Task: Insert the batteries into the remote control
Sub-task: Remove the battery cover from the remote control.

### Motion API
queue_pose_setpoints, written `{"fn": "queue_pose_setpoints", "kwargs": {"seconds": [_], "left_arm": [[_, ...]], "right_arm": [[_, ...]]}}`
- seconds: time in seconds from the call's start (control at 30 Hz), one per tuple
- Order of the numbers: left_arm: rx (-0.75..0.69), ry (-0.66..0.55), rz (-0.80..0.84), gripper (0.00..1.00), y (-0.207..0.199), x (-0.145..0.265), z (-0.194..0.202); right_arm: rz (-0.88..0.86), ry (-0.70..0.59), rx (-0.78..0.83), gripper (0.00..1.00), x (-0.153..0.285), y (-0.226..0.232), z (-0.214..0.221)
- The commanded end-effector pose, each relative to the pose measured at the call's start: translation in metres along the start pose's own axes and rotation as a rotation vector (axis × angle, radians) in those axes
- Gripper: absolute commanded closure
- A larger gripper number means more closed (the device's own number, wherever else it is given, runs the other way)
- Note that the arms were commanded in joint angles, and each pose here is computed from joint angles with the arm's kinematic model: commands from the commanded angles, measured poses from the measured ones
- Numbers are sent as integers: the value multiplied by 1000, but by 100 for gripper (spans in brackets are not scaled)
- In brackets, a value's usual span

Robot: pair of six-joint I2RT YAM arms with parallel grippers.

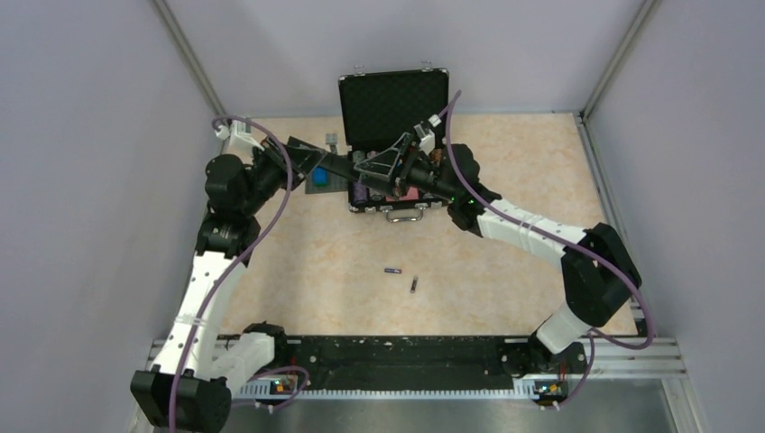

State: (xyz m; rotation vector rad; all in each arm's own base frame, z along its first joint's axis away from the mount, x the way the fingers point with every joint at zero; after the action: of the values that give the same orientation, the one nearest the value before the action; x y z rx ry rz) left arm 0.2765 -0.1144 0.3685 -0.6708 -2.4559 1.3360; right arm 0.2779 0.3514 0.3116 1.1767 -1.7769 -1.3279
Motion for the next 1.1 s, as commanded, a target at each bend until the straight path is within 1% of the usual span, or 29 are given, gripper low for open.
{"fn": "queue_pose_setpoints", "kwargs": {"seconds": [0.0, 0.17, 0.3, 0.47, 0.6, 0.83, 0.93, 1.07], "left_arm": [[2, -8, 6, 100, -3, 0, -2], [33, 21, 4, 100, -1, -3, 2], [17, 21, -20, 100, 4, -2, 2], [-1, 14, -35, 100, 6, -2, 2], [-25, 15, -42, 100, 9, -4, 1], [-108, 13, -59, 100, 13, -4, -2], [-154, 29, -50, 100, 13, -4, -1], [-153, 66, -21, 100, 12, -5, 4]], "right_arm": [[-87, -28, 85, 28, -3, 29, -6], [-109, 15, 81, 28, -17, 26, -4], [-111, 44, 96, 32, -25, 26, -2], [-85, 72, 91, 43, -27, 22, 1], [-24, 106, 80, 53, -22, 17, 6], [46, 143, 73, 62, -19, 13, 9], [69, 147, 81, 65, -19, 12, 8], [52, 144, 79, 69, -20, 15, 7]]}}
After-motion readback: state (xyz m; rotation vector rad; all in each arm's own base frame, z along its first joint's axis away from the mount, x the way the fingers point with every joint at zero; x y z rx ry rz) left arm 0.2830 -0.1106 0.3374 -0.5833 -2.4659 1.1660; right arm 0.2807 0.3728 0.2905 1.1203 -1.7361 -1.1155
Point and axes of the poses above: each gripper's point midway between its finger pads, its own x axis back along the fingers, its own y axis along the line the jaws close on, z = x × y, the point moved 5 cm from there along x, back along the fingers, and after that the axes turned 4 degrees about x, right-handed, at the moved point
